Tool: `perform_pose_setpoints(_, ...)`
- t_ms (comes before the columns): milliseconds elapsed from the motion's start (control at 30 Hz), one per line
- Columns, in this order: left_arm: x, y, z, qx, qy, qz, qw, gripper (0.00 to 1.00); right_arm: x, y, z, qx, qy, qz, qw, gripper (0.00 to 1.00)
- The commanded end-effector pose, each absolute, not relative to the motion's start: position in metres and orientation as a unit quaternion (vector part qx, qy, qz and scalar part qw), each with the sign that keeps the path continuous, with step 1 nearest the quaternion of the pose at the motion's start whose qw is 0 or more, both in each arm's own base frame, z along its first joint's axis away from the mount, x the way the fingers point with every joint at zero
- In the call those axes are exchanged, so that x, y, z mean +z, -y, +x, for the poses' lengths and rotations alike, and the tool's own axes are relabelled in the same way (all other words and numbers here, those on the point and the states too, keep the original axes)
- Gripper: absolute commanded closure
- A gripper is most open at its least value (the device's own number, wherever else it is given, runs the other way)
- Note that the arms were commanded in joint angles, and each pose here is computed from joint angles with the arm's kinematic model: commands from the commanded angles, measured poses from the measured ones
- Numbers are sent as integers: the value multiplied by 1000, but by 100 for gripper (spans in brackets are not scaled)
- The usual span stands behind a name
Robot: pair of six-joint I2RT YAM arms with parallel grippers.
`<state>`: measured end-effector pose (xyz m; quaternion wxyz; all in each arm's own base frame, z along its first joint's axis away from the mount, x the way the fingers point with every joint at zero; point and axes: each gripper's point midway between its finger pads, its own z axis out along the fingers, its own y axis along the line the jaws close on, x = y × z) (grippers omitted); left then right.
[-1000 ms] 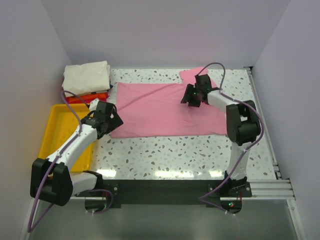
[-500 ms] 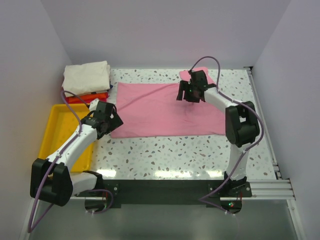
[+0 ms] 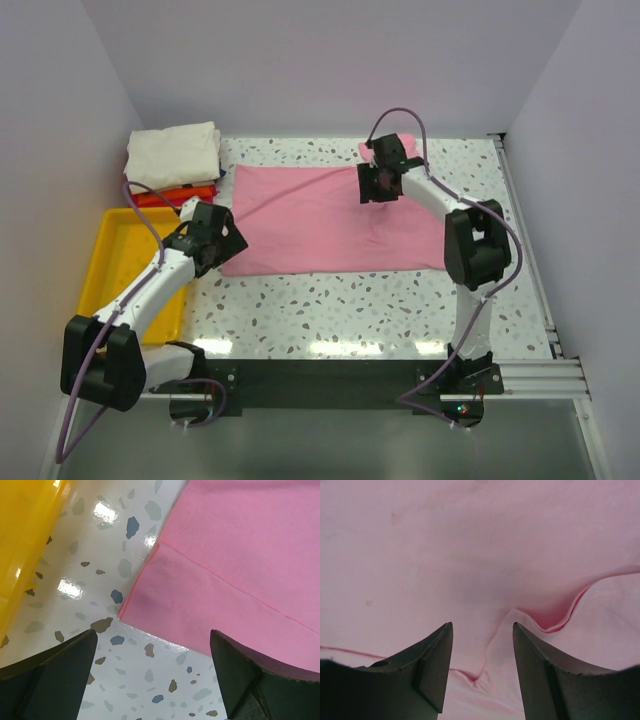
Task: Fold and stack the t-shirts
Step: Fold the tshirt
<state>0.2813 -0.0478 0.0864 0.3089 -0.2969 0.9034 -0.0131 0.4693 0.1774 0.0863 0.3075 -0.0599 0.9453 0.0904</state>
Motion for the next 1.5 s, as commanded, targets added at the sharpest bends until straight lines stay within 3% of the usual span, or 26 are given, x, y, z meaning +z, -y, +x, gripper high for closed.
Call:
perform_pose_setpoints(0,84,49,285,-16,-904,-285,318,0,77,-166,467,39,-957,-70,280,46)
perform_pose_setpoints(400,78,47,284,-7,-907,-280,315,0,33,-145,463,-26,-971,-42,234,46)
perform_pose_setpoints(500,78,47,284,-7,-907,-280,315,0,32,-146,465,-23,-970,-38,237,55)
perform_pose_setpoints(533,78,47,284,-6,-907,-280,315,0,32,-146,466,-22,-970,-35,240,63)
perform_pose_setpoints(633,77,47,284,-7,-907,-281,314,0,40,-148,470,-17,-966,-21,258,74)
perform_pose_setpoints(933,76,48,284,-8,-908,-280,311,0,59,-152,480,2,-952,11,305,97)
perform_pose_setpoints(1467,72,49,285,-7,-911,-276,306,0,62,-175,483,71,-935,-15,346,100)
